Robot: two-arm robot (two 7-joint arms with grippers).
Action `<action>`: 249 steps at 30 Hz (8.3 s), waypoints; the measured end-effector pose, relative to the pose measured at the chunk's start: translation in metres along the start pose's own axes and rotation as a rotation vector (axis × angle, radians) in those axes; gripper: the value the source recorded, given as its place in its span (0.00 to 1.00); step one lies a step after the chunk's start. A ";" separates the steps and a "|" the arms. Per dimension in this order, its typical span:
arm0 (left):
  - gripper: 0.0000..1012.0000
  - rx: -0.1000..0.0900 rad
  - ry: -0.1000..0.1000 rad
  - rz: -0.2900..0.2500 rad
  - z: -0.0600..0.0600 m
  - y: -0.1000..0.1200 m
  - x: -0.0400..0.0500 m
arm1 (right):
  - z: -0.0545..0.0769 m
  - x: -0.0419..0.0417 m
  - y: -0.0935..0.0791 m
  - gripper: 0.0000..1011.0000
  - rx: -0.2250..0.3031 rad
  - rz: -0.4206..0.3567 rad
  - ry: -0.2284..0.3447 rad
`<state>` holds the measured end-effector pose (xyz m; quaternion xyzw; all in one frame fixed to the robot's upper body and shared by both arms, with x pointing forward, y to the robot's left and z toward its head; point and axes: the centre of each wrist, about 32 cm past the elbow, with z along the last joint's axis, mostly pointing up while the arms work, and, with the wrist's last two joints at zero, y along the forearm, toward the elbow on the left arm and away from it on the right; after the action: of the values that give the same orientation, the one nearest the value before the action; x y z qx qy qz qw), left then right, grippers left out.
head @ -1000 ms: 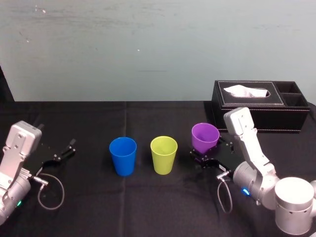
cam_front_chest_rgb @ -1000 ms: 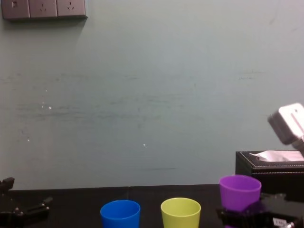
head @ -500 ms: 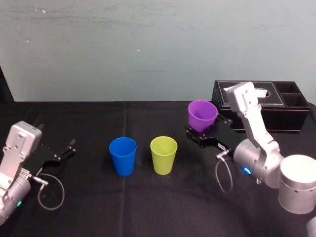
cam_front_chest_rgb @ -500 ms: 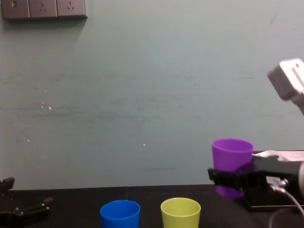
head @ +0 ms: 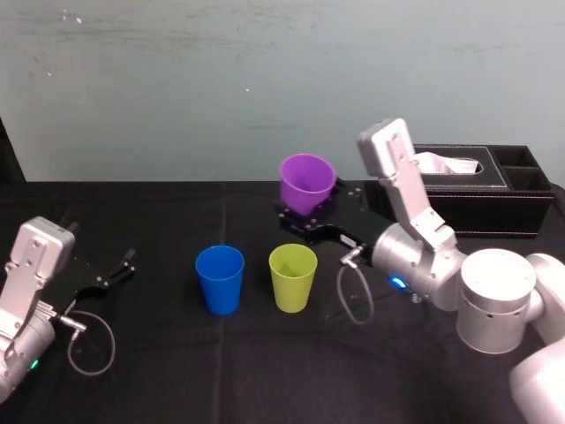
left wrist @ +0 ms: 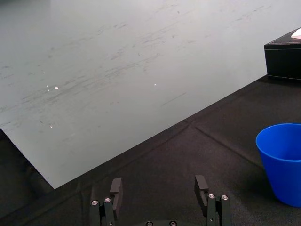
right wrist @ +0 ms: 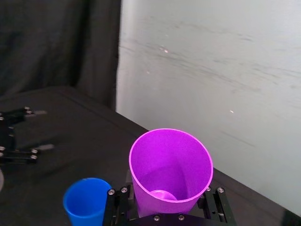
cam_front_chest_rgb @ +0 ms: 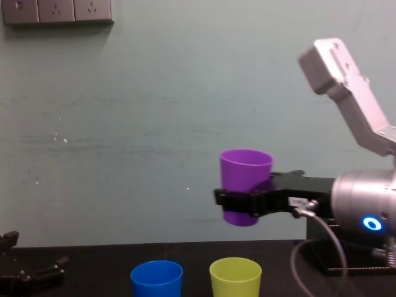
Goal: Stack the three plastic cups sequentially using one hand.
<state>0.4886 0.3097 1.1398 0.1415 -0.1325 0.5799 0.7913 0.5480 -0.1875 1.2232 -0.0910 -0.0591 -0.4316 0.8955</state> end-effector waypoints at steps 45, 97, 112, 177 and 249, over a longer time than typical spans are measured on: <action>0.99 0.000 0.000 0.000 0.000 0.000 0.0000 | 0.014 -0.0480 0.058 0.71 -0.086 0.210 0.015; 0.99 0.000 0.000 0.000 0.000 0.000 0.0000 | -0.003 -0.0491 0.072 0.71 -0.137 0.206 0.032; 0.99 0.000 0.000 0.000 0.000 0.000 0.0000 | -0.007 -0.0490 0.077 0.71 -0.146 0.204 0.026; 0.99 0.000 0.000 0.000 0.000 0.000 0.0000 | -0.017 -0.0451 0.046 0.99 0.048 0.077 0.059; 0.99 0.000 0.000 0.000 0.000 0.000 0.0000 | -0.063 -0.0557 -0.006 0.99 -0.283 -0.080 0.206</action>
<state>0.4886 0.3097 1.1398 0.1415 -0.1325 0.5799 0.7913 0.5100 -0.1625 1.1522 -0.1691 0.0909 -0.4780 0.8571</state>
